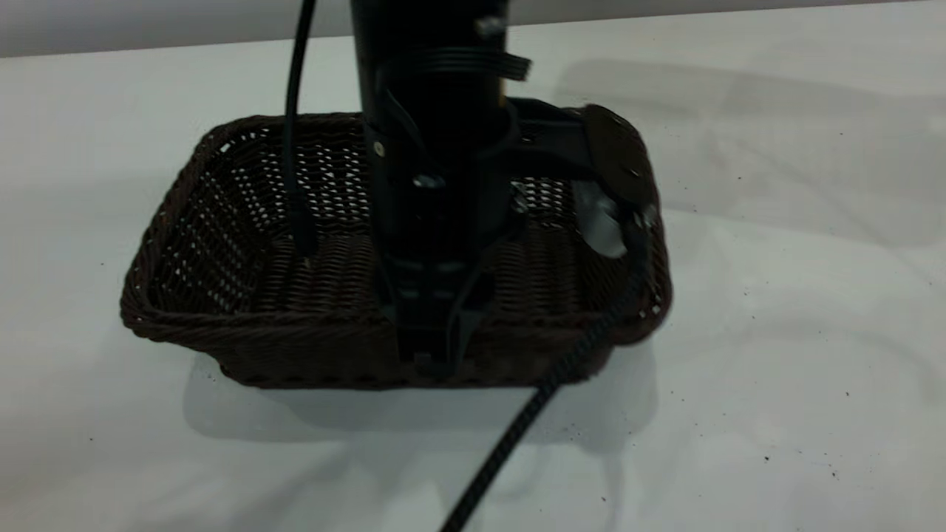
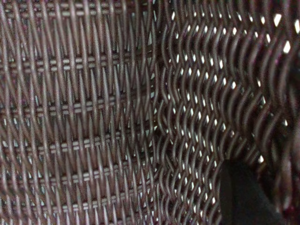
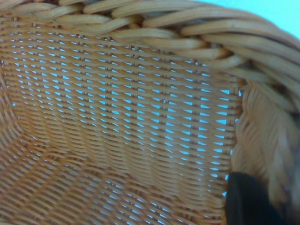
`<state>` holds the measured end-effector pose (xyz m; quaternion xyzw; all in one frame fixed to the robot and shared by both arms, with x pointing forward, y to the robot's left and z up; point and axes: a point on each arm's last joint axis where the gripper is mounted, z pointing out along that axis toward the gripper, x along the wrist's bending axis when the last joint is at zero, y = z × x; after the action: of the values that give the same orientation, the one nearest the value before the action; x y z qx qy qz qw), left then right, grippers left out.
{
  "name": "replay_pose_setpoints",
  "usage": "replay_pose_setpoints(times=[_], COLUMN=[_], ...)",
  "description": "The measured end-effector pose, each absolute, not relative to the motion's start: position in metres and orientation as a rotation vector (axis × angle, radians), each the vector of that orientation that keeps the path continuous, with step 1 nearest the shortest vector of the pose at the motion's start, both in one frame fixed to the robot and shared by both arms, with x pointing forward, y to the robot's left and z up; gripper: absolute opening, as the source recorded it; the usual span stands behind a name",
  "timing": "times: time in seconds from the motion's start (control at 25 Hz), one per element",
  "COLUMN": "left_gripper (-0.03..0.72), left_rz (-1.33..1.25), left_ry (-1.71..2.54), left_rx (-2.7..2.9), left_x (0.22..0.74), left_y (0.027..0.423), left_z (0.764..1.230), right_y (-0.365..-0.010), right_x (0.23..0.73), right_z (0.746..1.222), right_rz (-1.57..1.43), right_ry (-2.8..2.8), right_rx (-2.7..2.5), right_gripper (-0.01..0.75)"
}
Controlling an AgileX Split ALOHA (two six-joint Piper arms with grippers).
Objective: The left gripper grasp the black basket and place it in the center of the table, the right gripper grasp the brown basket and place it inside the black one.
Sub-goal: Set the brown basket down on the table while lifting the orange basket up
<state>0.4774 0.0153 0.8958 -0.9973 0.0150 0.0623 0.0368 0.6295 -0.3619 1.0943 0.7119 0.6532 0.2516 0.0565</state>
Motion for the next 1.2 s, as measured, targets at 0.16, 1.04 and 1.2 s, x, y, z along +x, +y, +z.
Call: replay_pose_setpoints(times=[0.16,1.04,1.2], left_gripper=[0.158,0.262,0.372], left_rz=[0.200,0.199,0.208], left_ry=[0.068,0.041,-0.035], left_rx=[-3.057,-3.093,-3.081], left_x=[0.4720,0.4720,0.4714], left_y=[0.0116,0.0084,0.0091], left_z=[0.8959,0.8957,0.8958], right_y=[-0.3619,-0.3616,-0.3616], right_x=[0.6295,0.6290,0.6289], right_z=[1.0943,1.0941,1.0941], right_rz=[0.763,0.760,0.760], right_ry=[1.981,1.987,1.988], right_rx=[2.159,2.163,2.163], right_gripper=[0.114,0.114,0.113])
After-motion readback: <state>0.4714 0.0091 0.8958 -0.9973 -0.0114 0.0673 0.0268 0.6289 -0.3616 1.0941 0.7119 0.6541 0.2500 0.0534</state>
